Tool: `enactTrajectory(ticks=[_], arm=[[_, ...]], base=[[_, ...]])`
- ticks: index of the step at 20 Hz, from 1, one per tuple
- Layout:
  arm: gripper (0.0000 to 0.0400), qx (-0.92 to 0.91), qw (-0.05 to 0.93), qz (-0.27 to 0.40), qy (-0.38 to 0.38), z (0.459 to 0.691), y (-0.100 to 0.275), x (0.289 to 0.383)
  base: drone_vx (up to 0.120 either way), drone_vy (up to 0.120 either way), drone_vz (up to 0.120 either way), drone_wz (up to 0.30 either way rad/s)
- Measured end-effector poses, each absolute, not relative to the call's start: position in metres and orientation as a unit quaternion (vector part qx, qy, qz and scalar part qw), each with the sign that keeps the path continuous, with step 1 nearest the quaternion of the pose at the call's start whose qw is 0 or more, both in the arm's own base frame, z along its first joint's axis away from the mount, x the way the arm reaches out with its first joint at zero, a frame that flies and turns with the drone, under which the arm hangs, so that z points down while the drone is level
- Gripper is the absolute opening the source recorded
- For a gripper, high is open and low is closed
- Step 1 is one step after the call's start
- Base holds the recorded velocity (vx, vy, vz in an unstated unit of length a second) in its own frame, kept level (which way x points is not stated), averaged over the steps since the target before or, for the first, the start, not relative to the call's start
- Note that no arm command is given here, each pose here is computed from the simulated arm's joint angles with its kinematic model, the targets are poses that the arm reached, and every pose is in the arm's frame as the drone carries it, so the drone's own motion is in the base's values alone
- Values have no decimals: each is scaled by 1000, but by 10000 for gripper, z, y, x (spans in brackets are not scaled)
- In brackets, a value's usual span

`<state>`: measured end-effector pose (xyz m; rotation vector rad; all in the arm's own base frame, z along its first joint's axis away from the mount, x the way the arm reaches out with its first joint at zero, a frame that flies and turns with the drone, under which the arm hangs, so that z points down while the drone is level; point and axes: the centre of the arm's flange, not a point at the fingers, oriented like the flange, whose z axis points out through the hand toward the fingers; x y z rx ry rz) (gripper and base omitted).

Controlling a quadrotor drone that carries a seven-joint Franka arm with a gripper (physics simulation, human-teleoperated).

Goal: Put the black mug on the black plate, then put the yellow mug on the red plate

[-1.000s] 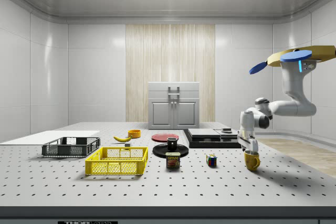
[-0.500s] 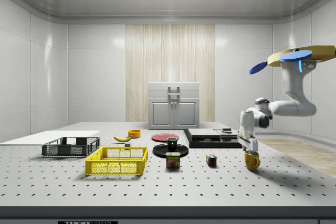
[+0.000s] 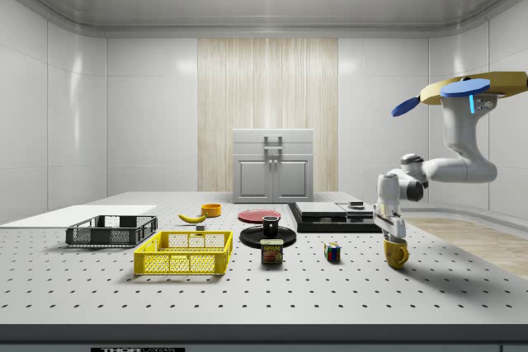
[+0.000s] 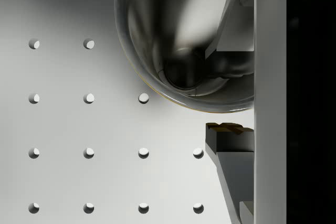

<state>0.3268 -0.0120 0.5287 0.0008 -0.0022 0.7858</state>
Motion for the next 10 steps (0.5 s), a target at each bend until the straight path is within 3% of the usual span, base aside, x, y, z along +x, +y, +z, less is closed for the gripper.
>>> enactTrajectory(ticks=[10], arm=[[111, 0, 924, 383, -1, 5150, -120, 3267]], base=[[0, 0, 8, 0]])
